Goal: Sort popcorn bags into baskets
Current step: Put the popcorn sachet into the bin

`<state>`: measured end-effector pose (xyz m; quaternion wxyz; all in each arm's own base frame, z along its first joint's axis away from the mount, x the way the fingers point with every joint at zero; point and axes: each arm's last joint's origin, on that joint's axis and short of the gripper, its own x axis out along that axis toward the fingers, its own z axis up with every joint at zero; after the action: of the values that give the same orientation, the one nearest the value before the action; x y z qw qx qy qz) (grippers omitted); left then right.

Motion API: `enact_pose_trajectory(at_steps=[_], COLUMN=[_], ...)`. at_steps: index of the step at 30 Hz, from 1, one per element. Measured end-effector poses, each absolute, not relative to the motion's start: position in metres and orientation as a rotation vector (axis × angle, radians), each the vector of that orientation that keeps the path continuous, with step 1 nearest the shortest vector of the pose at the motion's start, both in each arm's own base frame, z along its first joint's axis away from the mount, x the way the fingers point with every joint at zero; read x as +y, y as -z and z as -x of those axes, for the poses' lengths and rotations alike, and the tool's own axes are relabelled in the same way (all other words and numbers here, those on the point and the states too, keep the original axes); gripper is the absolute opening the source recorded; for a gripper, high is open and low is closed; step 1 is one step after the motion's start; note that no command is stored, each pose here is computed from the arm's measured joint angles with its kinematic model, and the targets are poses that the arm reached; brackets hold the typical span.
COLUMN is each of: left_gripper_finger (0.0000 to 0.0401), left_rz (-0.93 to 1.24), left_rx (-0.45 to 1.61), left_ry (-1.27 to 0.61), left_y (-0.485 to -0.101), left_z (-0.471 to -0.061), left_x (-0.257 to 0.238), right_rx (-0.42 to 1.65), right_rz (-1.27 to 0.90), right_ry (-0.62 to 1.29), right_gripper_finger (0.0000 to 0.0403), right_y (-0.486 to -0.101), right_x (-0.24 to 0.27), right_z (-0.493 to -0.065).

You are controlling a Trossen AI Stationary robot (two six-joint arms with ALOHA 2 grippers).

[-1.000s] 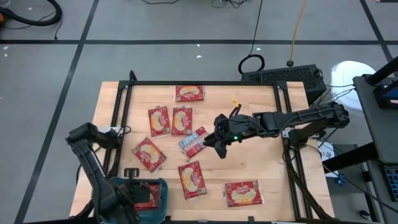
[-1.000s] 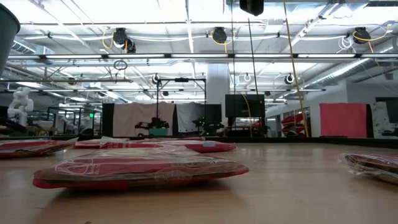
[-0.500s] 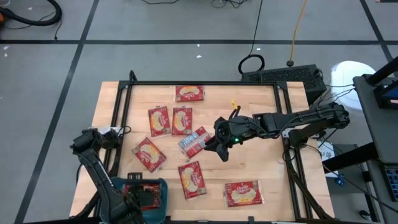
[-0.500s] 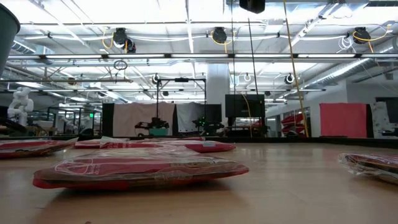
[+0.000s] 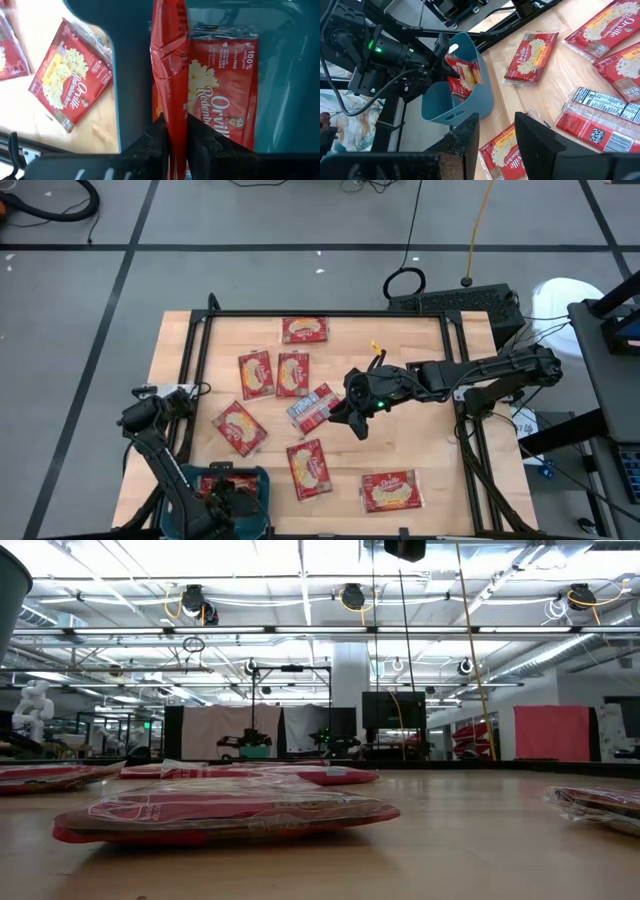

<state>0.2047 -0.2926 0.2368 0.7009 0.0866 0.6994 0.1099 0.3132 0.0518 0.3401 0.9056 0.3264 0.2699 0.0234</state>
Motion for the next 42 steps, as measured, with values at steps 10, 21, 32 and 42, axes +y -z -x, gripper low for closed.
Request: enact_pose_trajectory(at_steps=[10,21,32,42], left_gripper_finger=[0.0137,0.0148,0.0192,0.015], left_rz=[-0.229,-0.165,0.079,0.277], left_rx=[1.584,1.585,1.478,1.198], left_ry=[-0.294,-0.275,-0.296,-0.327], left_y=[-0.237,-0.238,-0.286,-0.347], left_z=[-0.2,-0.197,-0.182,-0.175], left_x=[-0.288,-0.294,-0.277,-0.228], right_rx=[0.557,0.557,0.555,0.553], right_rz=[-0.66,-0.659,-0.652,-0.631], right_ry=[-0.052,-0.052,-0.052,-0.053], right_gripper_finger=[0.0119,0.0118,0.0118,0.0118], right_y=[-0.34,-0.34,-0.34,-0.34], right_x=[0.052,0.052,0.052,0.05], right_z=[-0.313,-0.313,-0.313,-0.313])
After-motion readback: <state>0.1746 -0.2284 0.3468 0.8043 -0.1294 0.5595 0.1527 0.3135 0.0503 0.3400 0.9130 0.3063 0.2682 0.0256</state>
